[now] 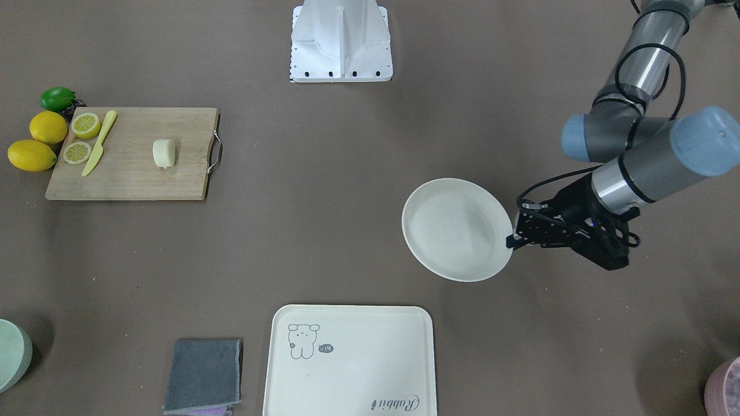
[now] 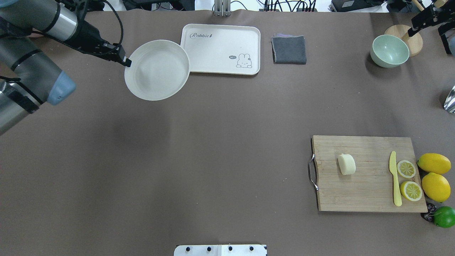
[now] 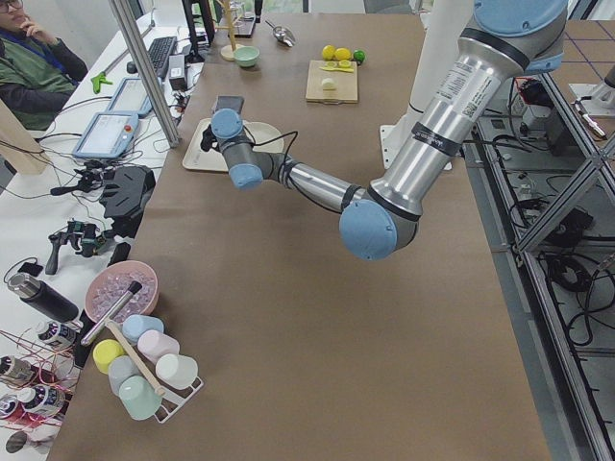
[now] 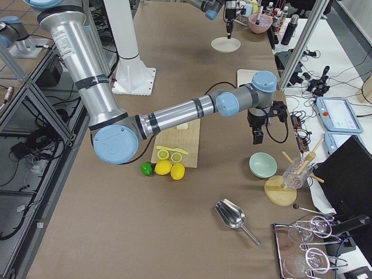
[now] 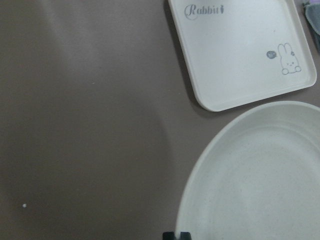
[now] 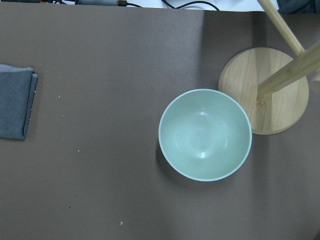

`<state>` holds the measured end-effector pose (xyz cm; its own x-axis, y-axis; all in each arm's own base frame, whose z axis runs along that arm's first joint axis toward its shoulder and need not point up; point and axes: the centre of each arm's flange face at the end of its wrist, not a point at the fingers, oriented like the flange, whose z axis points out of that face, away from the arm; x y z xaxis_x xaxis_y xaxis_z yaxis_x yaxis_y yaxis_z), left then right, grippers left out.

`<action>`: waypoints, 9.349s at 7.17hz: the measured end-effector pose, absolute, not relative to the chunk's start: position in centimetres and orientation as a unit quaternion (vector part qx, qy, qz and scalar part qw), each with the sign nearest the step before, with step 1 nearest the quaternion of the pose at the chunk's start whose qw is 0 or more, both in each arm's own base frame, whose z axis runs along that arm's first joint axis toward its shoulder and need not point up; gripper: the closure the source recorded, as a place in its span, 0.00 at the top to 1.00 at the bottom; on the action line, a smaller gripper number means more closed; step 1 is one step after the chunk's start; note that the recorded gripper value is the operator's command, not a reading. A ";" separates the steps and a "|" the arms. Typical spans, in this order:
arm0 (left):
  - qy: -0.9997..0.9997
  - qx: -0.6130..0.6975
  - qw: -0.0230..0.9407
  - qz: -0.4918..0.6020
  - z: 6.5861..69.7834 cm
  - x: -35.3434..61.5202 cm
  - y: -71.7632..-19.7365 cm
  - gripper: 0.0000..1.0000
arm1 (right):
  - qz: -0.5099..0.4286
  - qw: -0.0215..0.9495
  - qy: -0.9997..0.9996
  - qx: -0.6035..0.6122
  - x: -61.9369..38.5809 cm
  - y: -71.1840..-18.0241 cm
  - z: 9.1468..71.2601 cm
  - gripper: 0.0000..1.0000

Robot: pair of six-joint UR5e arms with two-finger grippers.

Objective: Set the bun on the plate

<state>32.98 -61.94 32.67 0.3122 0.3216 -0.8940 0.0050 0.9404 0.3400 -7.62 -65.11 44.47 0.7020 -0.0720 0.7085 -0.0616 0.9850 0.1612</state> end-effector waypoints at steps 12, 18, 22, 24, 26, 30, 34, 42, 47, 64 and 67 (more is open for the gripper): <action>0.572 0.214 0.790 0.061 25.8 48.8 -48.5 0.97 | -0.046 0.902 -0.414 0.109 -10.9 -64.3 39.5 1.00; 0.524 0.250 0.814 -0.024 30.7 32.3 -61.2 0.98 | -0.074 0.896 -0.436 0.039 -19.7 -56.3 41.5 1.00; 0.480 0.267 0.835 -0.031 35.6 27.7 -65.2 0.98 | -0.055 0.910 -0.410 -0.025 -28.1 -45.2 41.7 1.00; 0.483 0.274 0.831 -0.029 36.6 27.2 -64.9 0.98 | -0.061 0.923 -0.379 -0.022 -31.6 -41.8 42.3 1.00; 0.479 0.280 0.831 -0.033 37.1 27.0 -64.9 0.98 | -0.067 0.931 -0.358 -0.020 -32.8 -40.4 43.7 1.00; 0.472 0.287 0.832 -0.043 37.5 26.4 -65.0 0.98 | -0.089 0.930 -0.356 -0.009 -35.4 -38.9 45.2 0.98; 0.456 0.301 0.835 -0.056 38.0 26.2 -65.0 0.98 | -0.100 0.927 -0.361 -0.013 -35.5 -37.7 45.3 0.00; 0.481 0.308 0.820 -0.035 37.7 27.5 -63.6 0.98 | -0.062 0.890 -0.439 0.104 -33.8 -47.3 30.5 0.00; 0.507 0.295 0.809 -0.017 35.1 28.2 -64.1 0.98 | -0.102 0.868 -0.467 0.136 -45.5 -53.2 21.1 0.00; 0.453 0.223 0.863 -0.018 40.2 13.6 -69.1 0.98 | -0.044 0.880 -0.441 0.170 -34.9 -62.3 26.1 1.00; 0.427 0.168 0.886 -0.068 45.0 1.4 -70.9 0.98 | -0.022 0.894 -0.423 0.148 -22.8 -68.1 33.6 1.00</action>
